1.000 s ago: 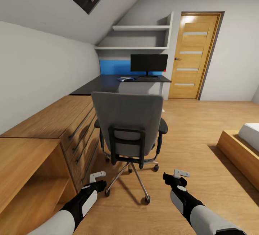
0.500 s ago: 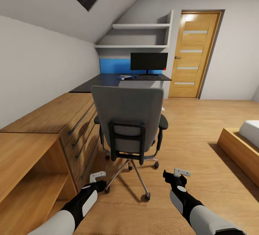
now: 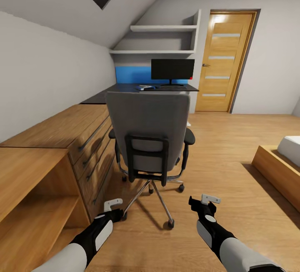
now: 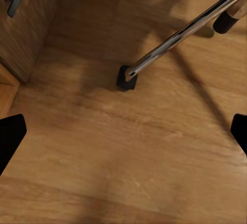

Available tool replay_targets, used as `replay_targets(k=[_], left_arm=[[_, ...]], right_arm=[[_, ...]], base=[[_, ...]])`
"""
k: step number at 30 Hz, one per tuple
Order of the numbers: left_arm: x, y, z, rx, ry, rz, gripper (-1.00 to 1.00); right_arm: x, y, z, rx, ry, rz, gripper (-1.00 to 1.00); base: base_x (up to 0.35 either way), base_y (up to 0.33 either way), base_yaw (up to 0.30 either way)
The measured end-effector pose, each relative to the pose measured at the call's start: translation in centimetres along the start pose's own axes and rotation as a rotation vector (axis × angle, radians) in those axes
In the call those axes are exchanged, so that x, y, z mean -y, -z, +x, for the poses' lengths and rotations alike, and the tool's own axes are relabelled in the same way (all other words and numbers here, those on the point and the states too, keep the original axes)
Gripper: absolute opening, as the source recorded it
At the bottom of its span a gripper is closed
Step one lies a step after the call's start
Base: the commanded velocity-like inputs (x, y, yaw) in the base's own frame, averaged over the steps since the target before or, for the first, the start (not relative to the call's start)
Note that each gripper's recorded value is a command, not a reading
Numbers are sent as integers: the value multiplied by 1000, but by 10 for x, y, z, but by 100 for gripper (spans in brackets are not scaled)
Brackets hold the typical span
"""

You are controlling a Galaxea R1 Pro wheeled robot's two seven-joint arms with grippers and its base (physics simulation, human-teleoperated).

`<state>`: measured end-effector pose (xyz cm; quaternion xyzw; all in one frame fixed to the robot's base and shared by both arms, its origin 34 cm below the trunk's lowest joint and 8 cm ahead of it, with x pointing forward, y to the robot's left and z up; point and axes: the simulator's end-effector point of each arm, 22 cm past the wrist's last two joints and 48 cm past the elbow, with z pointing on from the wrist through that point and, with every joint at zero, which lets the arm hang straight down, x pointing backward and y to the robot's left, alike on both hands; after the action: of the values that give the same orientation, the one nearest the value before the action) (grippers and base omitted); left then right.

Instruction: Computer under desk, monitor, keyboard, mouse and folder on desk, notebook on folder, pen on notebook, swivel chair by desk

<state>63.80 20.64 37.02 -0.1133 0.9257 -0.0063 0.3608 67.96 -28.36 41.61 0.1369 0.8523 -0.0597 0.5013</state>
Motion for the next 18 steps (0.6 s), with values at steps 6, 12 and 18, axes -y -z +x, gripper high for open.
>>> replay_targets(k=[6, 12, 18], left_arm=[[-1, -4, 6, 1, -1, 1, 100], [-1, -4, 5, 2, -1, 2, 100], [2, -3, 1, 26, 3, 7, 100]], right_arm=[[-1, -1, 4, 14, -2, -3, 100], [-12, 1, 5, 17, -4, -16, 100], [-23, 4, -1, 53, 11, -36, 100]], base=[[0, 0, 0], [0, 0, 0], [2, 0, 0]])
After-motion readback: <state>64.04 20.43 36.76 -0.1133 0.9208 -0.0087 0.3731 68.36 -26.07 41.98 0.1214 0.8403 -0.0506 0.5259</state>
